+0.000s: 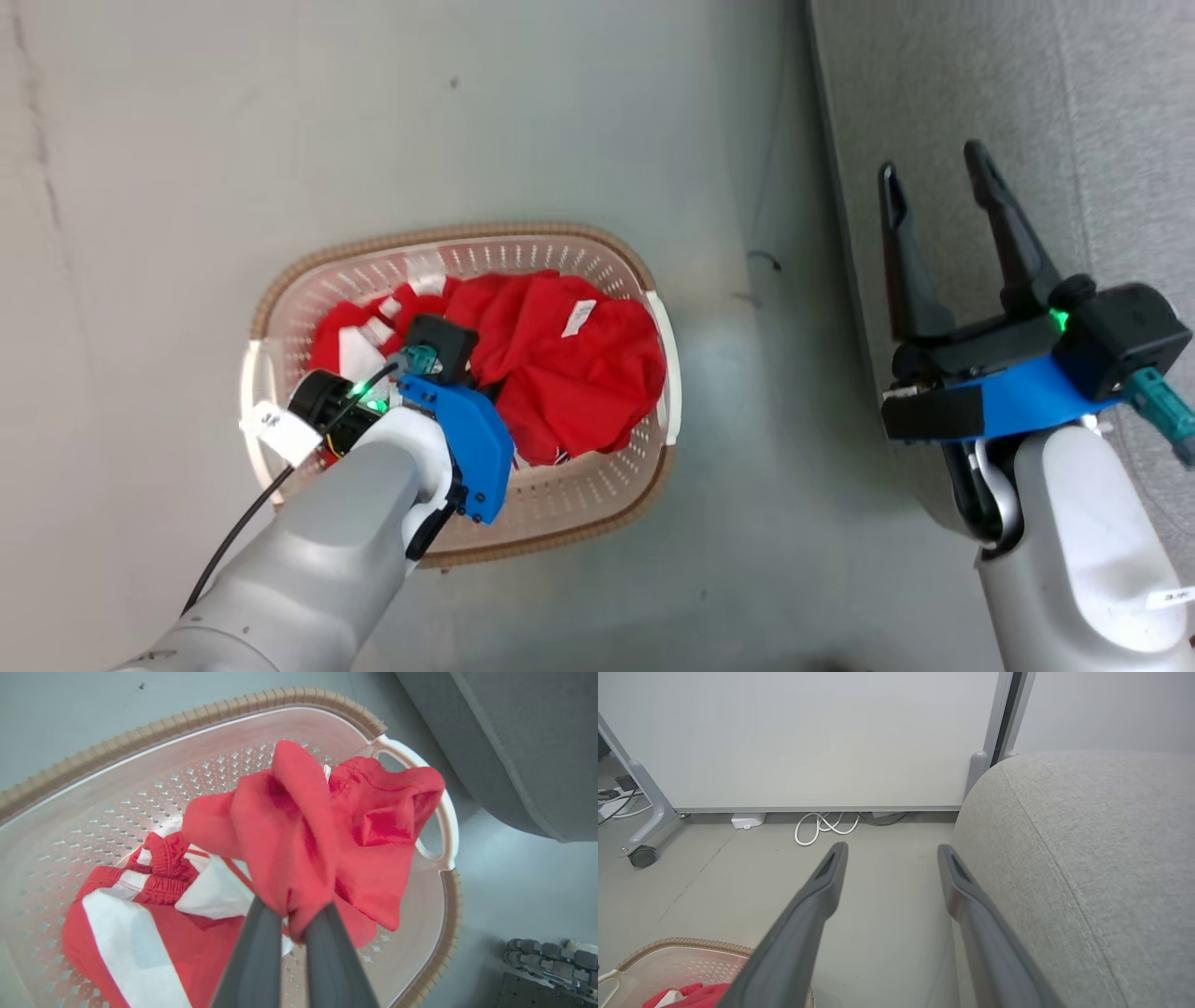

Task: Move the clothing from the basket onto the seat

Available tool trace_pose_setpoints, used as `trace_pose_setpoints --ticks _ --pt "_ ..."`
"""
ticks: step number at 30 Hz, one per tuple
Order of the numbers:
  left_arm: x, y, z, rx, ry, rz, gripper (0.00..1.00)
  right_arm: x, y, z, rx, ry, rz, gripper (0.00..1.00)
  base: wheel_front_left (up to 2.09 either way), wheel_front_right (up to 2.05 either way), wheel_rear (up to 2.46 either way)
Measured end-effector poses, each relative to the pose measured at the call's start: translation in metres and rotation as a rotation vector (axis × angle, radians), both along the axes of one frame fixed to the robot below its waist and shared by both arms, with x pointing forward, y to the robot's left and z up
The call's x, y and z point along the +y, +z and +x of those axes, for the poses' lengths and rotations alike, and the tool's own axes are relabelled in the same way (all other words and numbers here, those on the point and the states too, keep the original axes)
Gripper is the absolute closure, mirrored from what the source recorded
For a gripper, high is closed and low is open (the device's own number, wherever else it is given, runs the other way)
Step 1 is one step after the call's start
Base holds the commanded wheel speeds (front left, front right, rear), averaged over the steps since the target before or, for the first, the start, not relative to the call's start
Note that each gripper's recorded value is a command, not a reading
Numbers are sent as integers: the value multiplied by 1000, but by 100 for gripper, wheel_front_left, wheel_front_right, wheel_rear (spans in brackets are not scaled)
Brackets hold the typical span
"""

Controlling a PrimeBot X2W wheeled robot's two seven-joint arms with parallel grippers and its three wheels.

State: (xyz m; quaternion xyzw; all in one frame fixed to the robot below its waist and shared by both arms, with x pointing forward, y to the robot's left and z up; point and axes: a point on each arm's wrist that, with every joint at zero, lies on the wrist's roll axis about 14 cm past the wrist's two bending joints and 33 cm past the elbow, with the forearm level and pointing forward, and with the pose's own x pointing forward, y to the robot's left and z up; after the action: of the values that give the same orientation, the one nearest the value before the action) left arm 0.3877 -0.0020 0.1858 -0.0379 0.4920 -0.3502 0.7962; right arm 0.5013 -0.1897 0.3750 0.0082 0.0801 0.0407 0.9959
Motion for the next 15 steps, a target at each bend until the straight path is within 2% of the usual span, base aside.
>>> trace_pose_setpoints --ticks 15 --pt "18 86 29 -223 156 -84 100 5 52 -34 -65 2 10 0 0 0 0"
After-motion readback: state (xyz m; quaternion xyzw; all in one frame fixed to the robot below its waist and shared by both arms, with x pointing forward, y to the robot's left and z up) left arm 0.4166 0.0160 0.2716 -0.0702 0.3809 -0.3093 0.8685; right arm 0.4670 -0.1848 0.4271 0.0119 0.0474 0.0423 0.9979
